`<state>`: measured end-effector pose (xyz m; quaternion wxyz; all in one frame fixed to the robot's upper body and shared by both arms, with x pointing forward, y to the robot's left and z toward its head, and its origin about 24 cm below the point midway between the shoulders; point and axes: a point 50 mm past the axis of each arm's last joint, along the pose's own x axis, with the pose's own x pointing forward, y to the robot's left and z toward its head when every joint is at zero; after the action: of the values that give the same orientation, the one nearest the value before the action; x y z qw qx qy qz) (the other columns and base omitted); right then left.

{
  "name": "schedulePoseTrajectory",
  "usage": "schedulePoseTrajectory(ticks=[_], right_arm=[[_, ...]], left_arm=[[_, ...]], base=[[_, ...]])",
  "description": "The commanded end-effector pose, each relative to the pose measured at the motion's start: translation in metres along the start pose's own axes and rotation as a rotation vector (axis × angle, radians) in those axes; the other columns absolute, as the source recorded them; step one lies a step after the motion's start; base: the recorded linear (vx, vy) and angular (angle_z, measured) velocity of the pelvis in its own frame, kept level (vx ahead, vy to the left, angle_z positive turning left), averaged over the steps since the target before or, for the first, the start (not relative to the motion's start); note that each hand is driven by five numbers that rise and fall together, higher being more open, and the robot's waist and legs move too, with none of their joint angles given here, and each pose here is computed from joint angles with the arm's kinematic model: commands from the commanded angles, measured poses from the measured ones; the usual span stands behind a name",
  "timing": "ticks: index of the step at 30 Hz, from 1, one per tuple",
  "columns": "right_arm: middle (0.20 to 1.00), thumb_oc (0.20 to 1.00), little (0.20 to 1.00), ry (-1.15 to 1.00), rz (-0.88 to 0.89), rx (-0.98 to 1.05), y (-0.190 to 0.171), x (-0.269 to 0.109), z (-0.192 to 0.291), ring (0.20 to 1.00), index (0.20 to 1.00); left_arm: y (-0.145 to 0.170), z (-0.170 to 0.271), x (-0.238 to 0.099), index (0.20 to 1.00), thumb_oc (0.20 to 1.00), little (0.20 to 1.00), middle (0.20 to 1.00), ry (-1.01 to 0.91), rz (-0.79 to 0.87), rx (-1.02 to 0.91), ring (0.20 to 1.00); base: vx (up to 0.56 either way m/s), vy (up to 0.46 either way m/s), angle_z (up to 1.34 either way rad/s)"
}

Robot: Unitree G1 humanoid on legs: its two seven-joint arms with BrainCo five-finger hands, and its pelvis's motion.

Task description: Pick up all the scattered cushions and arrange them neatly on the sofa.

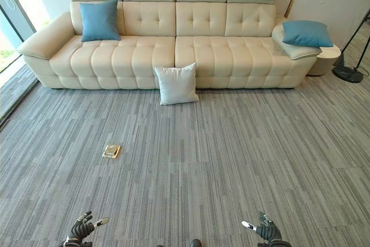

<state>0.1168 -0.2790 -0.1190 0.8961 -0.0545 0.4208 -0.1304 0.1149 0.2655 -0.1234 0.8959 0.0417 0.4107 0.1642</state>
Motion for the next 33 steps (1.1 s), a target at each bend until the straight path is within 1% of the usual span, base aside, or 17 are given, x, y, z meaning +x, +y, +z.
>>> schedulePoseTrajectory(ticks=[1,12,19,20,23,33], right_arm=[[1.0,1.0,1.0,-0.091,-0.013,0.016,-0.003,0.005,0.024,1.0,1.0],[1.0,1.0,1.0,-0.076,0.005,0.042,0.005,0.004,0.018,1.0,1.0],[1.0,1.0,1.0,-0.085,0.019,0.03,0.008,0.004,0.02,1.0,1.0],[1.0,1.0,1.0,-0.084,0.024,0.025,0.009,0.004,0.02,1.0,1.0],[1.0,1.0,1.0,-0.088,0.034,0.019,0.009,0.003,0.02,1.0,1.0],[1.0,1.0,1.0,-0.078,0.057,0.002,0.012,0.002,0.016,1.0,1.0]], left_arm=[[-0.008,0.017,0.008,1.0,1.0,1.0,1.0,-0.048,-0.011,0.009,1.0],[-0.019,0.014,0.007,1.0,1.0,1.0,1.0,-0.04,-0.046,0.001,1.0],[-0.023,0.016,0.006,1.0,1.0,1.0,1.0,-0.052,-0.078,0.055,1.0],[-0.026,0.019,0.005,1.0,1.0,1.0,1.0,-0.069,-0.102,0.092,1.0],[-0.029,0.023,0.004,1.0,1.0,1.0,1.0,-0.093,-0.137,0.109,1.0],[-0.028,0.023,0.003,1.0,1.0,1.0,1.0,-0.095,-0.147,0.057,1.0]], base=[[0.0,0.0,0.0],[0.0,0.0,0.0],[0.0,0.001,0.01],[0.0,0.0,0.0],[0.0,0.0,0.0],[0.0,0.0,0.0]])
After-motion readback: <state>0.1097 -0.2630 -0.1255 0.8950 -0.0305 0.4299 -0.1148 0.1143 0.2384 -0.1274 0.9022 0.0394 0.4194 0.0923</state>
